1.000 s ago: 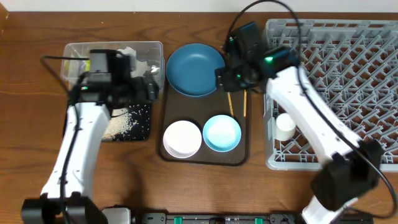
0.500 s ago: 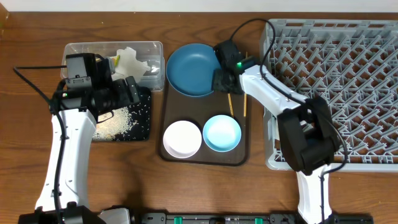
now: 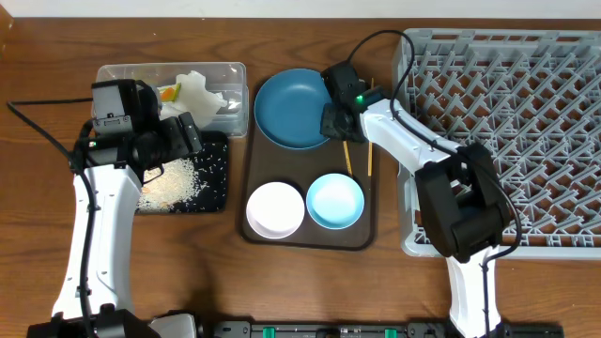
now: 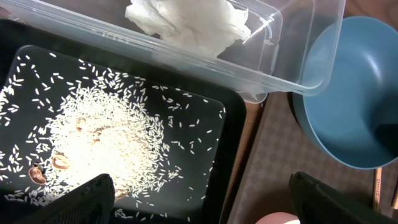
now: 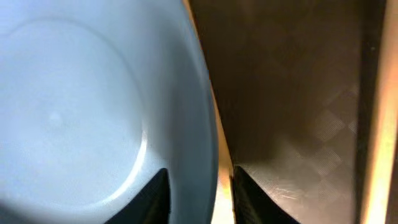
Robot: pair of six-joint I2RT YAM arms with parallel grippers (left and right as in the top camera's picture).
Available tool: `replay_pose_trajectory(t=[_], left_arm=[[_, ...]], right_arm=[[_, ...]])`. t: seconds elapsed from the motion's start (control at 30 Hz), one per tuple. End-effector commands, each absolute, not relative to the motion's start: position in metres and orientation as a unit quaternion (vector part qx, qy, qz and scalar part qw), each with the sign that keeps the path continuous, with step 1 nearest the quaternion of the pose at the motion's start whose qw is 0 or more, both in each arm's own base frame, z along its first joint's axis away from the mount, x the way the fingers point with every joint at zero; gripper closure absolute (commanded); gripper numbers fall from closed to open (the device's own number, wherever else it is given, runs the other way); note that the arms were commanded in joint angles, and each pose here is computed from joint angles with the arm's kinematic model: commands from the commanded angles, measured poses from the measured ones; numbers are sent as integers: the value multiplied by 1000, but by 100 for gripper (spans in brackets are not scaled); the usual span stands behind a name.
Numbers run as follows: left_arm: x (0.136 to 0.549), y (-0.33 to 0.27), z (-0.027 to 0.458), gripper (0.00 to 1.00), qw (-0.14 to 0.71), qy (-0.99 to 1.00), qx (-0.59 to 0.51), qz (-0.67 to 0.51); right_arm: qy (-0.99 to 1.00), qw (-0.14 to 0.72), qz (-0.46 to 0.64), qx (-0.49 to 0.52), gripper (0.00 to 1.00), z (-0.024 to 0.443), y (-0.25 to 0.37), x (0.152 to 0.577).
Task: Sort waste into correct bins and load items into the dishwasher rack
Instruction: 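Move the right gripper to the blue plate rim and grasp it, then lift the blue plate right and stand it upright at the rack's back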
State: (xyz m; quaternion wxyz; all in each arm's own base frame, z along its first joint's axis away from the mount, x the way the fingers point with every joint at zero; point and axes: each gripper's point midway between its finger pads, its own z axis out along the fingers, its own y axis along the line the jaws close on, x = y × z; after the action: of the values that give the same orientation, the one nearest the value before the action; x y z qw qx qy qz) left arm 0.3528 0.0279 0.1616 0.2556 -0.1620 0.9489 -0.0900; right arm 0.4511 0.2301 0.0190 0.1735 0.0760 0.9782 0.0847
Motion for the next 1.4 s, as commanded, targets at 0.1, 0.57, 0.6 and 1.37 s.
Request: replay_pose_trajectory(t=[0.1, 0.57, 0.6, 1.37], left_arm=[[354, 32, 162, 8, 257, 950, -160, -80], [354, 32, 162, 8, 257, 950, -160, -80], [354, 32, 162, 8, 257, 950, -160, -80], [354, 32, 162, 7, 257, 950, -160, -79]], right_arm=[[970, 217, 80, 70, 98, 53, 223, 464], [959, 262, 91, 62, 99, 97, 207, 491], [954, 278, 100, 51, 99, 114, 207, 497], [779, 418, -400, 242, 99, 377, -110, 404]])
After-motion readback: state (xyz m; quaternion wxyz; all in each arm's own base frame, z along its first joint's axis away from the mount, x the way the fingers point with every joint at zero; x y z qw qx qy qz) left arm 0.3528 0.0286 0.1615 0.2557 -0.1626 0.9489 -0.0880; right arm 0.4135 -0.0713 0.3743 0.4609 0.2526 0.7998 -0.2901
